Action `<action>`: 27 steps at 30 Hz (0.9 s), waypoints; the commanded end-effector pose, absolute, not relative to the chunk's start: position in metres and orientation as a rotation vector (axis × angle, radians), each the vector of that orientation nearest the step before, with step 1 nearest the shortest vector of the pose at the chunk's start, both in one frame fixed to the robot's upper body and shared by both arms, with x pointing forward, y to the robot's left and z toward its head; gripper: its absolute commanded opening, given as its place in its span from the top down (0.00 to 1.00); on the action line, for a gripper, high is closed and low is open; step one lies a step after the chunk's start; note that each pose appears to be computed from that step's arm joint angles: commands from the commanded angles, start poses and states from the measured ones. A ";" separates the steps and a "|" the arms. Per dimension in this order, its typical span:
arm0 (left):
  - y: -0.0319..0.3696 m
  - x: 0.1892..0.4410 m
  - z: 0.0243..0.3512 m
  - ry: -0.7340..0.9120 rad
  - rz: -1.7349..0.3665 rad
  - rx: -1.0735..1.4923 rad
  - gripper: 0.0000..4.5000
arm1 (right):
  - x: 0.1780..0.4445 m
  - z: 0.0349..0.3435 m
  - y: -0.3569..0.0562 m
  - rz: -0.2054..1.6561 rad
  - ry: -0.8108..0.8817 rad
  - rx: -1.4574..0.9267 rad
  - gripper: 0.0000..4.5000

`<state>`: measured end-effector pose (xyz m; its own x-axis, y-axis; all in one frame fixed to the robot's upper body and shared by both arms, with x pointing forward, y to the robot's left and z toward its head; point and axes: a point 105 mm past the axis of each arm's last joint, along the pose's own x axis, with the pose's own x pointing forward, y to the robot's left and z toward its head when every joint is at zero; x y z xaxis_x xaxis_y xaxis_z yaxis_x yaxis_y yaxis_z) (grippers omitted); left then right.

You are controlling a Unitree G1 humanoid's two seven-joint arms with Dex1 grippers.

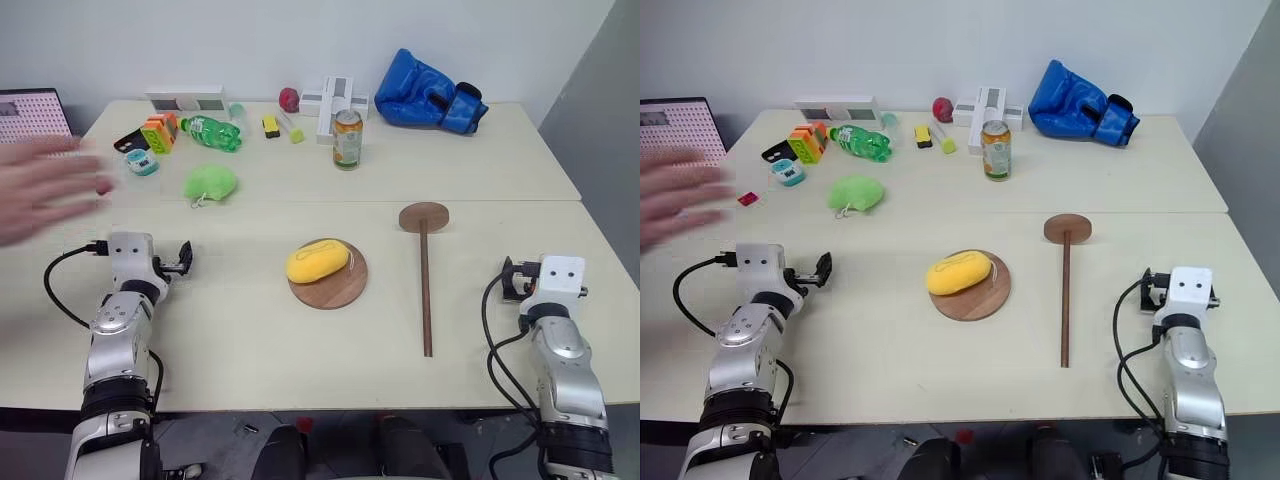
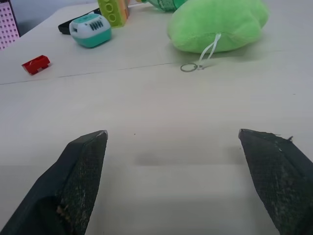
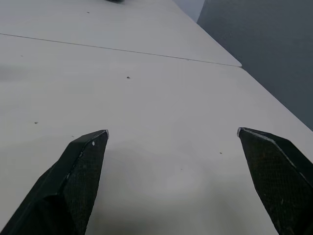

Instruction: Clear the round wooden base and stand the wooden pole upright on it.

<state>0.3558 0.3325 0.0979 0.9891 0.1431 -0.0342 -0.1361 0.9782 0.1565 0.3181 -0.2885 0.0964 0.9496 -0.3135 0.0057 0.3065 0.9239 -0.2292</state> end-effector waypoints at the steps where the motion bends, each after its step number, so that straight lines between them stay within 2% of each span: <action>1: 0.336 0.351 0.111 0.003 0.137 0.163 0.00 | 0.317 0.111 -0.292 -0.316 -0.016 -0.257 0.01; 6: 0.334 0.348 0.118 -0.015 0.111 0.161 0.00 | 0.315 0.116 -0.289 -0.301 -0.025 -0.267 0.01; 8: 0.296 0.345 0.159 -0.087 -0.161 0.130 0.00 | 0.313 0.132 -0.263 -0.109 -0.043 -0.275 0.01; 10: 0.260 0.338 0.183 -0.097 -0.396 0.086 0.00 | 0.305 0.143 -0.233 0.088 -0.055 -0.238 0.01; 13: 0.216 0.330 0.195 -0.023 -0.677 0.043 0.00 | 0.287 0.164 -0.191 0.366 -0.069 -0.143 0.01; 16: 0.196 0.327 0.198 0.028 -0.796 0.034 0.00 | 0.275 0.171 -0.171 0.514 -0.043 -0.124 0.01; 18: 0.162 0.326 0.193 0.093 -0.993 0.035 0.00 | 0.256 0.176 -0.140 0.734 -0.013 -0.107 0.01; 21: 0.136 0.336 0.175 0.145 -1.115 0.155 0.00 | 0.240 0.182 -0.111 0.911 0.000 -0.120 0.01; 23: 0.123 0.347 0.156 0.155 -1.160 0.288 0.00 | 0.235 0.181 -0.099 0.959 0.007 -0.116 0.01; 27: 0.113 0.368 0.142 0.147 -1.162 0.316 0.00 | 0.233 0.181 -0.091 0.965 0.013 -0.111 0.01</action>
<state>0.3590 0.1099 0.1376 0.3762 -0.8855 -0.2729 0.9265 0.3620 0.1026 0.2377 -0.0959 0.1720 0.5766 0.8128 -0.0836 -0.8170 0.5737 -0.0573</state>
